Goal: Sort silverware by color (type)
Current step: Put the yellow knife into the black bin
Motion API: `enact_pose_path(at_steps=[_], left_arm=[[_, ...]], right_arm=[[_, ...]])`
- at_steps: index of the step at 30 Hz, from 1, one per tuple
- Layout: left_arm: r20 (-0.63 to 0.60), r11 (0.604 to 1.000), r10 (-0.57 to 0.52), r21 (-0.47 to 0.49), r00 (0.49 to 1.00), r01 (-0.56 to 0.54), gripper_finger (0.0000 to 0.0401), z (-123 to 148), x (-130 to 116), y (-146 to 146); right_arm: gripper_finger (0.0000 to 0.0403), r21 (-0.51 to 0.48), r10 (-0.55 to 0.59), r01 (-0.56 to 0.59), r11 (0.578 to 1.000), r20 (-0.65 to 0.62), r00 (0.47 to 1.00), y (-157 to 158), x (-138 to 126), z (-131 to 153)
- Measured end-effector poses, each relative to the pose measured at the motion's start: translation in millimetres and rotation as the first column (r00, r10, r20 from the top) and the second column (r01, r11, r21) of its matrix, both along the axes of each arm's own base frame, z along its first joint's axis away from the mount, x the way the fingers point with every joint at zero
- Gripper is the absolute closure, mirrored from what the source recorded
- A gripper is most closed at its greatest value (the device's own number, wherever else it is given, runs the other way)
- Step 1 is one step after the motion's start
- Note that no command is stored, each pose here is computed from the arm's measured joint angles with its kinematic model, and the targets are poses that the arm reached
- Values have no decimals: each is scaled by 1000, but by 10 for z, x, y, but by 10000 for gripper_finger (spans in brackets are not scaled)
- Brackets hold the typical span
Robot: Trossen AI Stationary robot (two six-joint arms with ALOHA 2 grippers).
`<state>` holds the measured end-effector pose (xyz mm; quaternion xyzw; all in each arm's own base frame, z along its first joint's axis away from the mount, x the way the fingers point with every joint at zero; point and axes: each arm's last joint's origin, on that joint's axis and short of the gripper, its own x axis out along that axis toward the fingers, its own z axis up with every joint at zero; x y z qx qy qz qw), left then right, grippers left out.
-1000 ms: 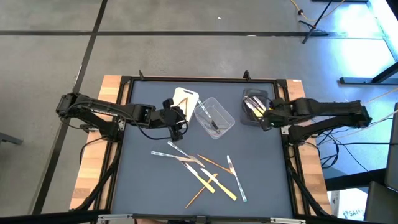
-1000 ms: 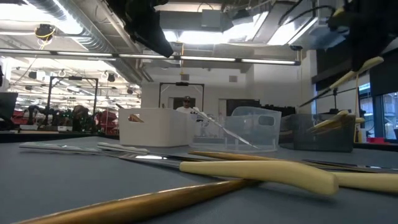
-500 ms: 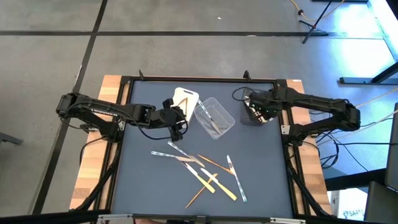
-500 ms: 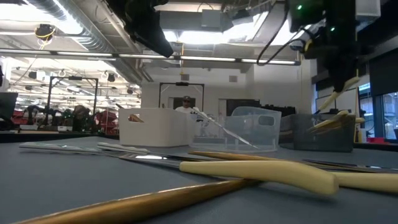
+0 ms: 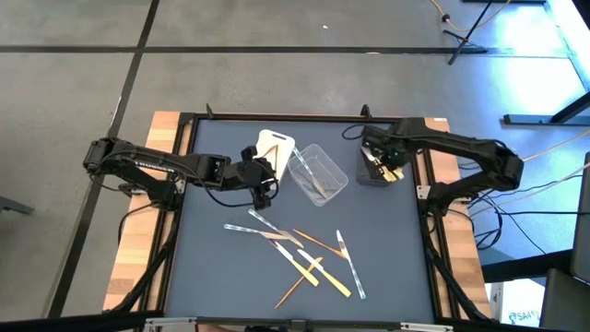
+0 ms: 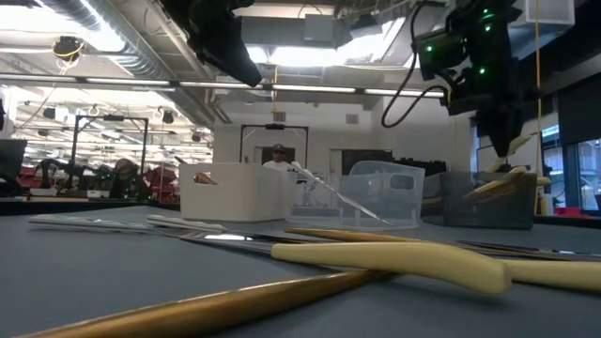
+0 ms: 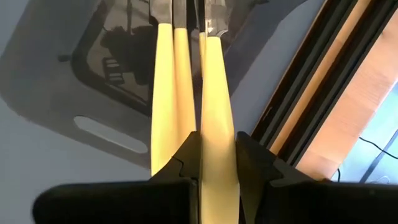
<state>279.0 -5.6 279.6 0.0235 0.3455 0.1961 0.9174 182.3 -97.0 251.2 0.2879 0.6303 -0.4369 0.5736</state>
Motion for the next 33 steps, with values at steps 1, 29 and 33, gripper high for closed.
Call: enact_pose_path(at_steps=[1, 29, 33], left_arm=[[0, 1000, 0, 0, 1000, 0, 282, 0, 0, 0], [0, 1000, -2, -4, 1000, 2, 282, -2, 0, -1], [0, 1000, -2, -4, 1000, 2, 282, -2, 0, -1]], right_arm=[[354, 9, 3, -3, 1000, -1, 1000, -14, 6, -12], [319, 50, 21, -21, 999, 0, 1000, -53, 45, -67], [309, 50, 22, -22, 999, 0, 1000, -52, 45, -66]])
